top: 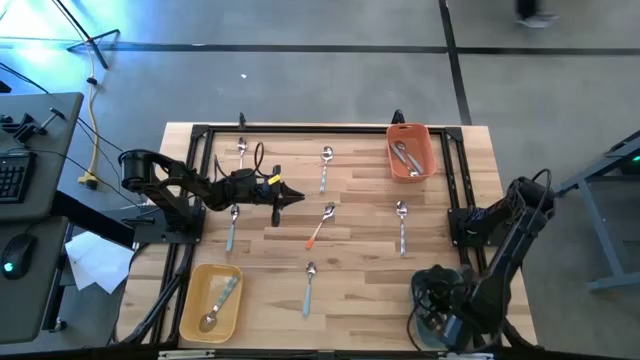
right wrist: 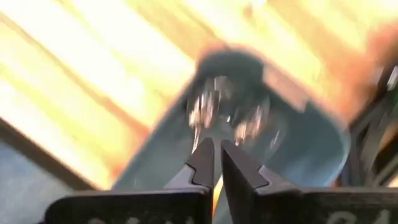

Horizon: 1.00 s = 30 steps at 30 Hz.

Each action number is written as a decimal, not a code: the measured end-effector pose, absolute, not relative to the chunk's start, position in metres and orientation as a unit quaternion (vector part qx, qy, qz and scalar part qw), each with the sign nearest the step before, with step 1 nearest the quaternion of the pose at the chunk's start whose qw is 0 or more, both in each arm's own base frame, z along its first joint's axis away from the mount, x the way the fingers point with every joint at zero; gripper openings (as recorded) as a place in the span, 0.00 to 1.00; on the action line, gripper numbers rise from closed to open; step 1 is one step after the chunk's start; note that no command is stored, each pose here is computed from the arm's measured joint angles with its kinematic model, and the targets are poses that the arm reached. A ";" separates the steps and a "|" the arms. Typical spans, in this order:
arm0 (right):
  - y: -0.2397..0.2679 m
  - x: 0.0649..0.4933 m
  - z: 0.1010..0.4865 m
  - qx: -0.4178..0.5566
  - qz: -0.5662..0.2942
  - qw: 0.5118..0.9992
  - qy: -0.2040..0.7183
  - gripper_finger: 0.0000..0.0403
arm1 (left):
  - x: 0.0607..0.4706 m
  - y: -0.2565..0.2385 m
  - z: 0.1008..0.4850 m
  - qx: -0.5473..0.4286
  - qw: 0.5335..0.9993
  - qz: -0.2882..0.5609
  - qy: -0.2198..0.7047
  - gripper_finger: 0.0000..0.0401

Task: Sort silverware by color (type)
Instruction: Put the top left light blue patterned spoon into the yellow bin

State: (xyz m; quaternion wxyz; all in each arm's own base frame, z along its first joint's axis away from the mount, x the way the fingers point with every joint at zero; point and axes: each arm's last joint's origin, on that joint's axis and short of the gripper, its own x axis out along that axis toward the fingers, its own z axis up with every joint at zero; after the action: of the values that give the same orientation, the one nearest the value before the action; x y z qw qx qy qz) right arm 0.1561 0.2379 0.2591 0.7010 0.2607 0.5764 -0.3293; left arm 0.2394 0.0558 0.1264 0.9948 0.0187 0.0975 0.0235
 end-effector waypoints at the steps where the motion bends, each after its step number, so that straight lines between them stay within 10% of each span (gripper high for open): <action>1: 0.233 0.161 0.260 0.243 -0.327 0.712 0.572 0.02 | 0.239 0.055 0.125 0.017 0.994 0.020 0.103 0.04; 20: 0.072 0.226 0.187 0.038 -0.137 0.938 0.317 0.00 | 0.271 0.032 0.130 0.049 0.982 -0.002 0.183 0.00; 30: 0.011 0.228 0.182 -0.026 -0.159 0.971 0.176 0.00 | 0.296 0.042 0.148 0.030 0.962 0.122 0.244 0.00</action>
State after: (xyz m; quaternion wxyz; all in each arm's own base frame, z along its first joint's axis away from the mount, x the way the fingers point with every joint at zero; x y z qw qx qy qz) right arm 0.2278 0.0106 0.1816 0.9712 -0.0263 0.1758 -0.1585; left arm 0.2958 0.0425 0.1475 0.9616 0.0304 0.2440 0.1217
